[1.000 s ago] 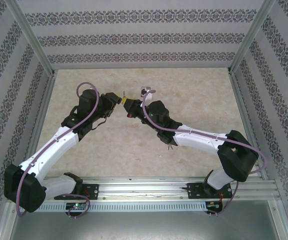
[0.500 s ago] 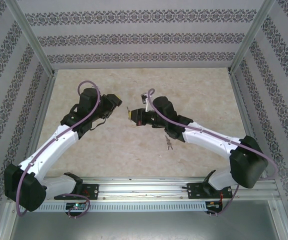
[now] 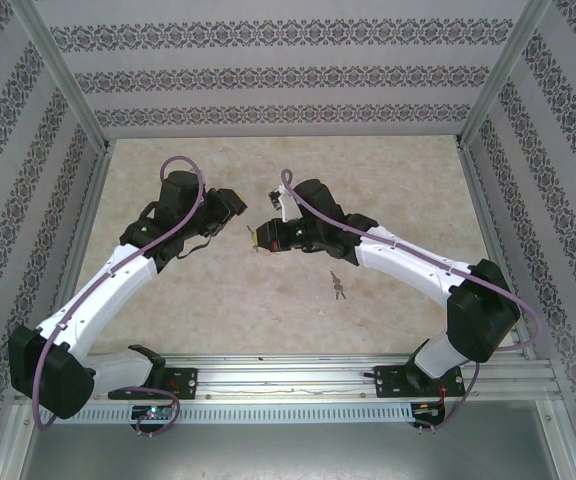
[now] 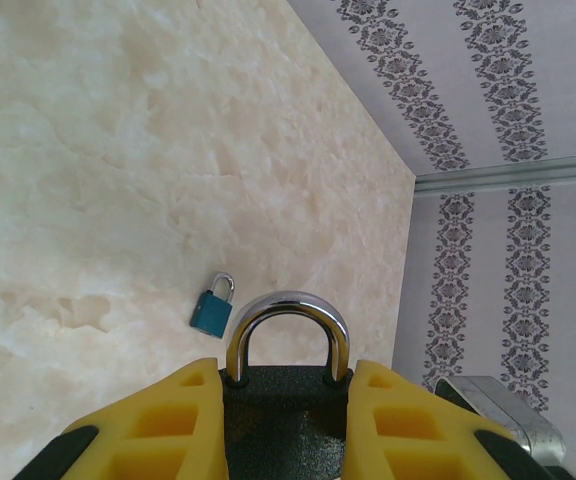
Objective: Unlock with the key
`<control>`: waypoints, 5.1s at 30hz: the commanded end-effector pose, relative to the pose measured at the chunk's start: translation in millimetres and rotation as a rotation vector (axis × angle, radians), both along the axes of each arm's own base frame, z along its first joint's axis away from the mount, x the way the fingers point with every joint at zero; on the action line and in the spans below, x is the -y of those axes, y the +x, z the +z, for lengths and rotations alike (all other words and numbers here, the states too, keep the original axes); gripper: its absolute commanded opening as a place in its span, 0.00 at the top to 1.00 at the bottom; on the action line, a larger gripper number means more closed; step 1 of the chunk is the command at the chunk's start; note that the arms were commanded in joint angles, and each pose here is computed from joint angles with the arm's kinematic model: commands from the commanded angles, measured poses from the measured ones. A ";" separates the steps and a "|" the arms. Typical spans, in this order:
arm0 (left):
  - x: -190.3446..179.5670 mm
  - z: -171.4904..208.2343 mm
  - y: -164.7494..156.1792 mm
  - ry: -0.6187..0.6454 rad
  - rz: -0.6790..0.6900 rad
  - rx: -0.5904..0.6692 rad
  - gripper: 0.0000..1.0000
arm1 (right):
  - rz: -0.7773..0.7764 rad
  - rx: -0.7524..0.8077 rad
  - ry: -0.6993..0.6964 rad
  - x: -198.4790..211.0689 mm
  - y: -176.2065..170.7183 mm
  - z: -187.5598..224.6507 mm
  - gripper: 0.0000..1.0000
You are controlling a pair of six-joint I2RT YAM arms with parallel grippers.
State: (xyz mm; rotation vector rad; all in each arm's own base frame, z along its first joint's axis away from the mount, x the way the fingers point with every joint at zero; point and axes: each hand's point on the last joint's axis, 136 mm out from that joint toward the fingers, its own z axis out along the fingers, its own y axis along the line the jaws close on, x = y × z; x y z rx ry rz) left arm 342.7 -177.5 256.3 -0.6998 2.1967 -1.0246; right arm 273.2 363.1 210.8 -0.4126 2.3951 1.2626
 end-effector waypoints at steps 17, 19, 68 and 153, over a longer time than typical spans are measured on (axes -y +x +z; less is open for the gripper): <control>-1.1 2.7 1.4 0.047 -0.004 0.006 1.00 | -0.020 0.045 0.021 -10.1 15.7 26.0 1.00; -1.0 3.6 1.4 0.046 -0.003 0.007 1.00 | -0.023 0.041 0.019 -11.0 17.0 24.6 1.00; 3.2 6.3 2.3 0.015 -0.008 0.014 1.00 | -0.072 0.100 0.064 -12.2 28.6 38.9 1.00; 33.3 25.9 1.2 -0.091 -0.119 0.053 1.00 | 0.036 0.435 0.289 -18.4 60.4 128.0 0.97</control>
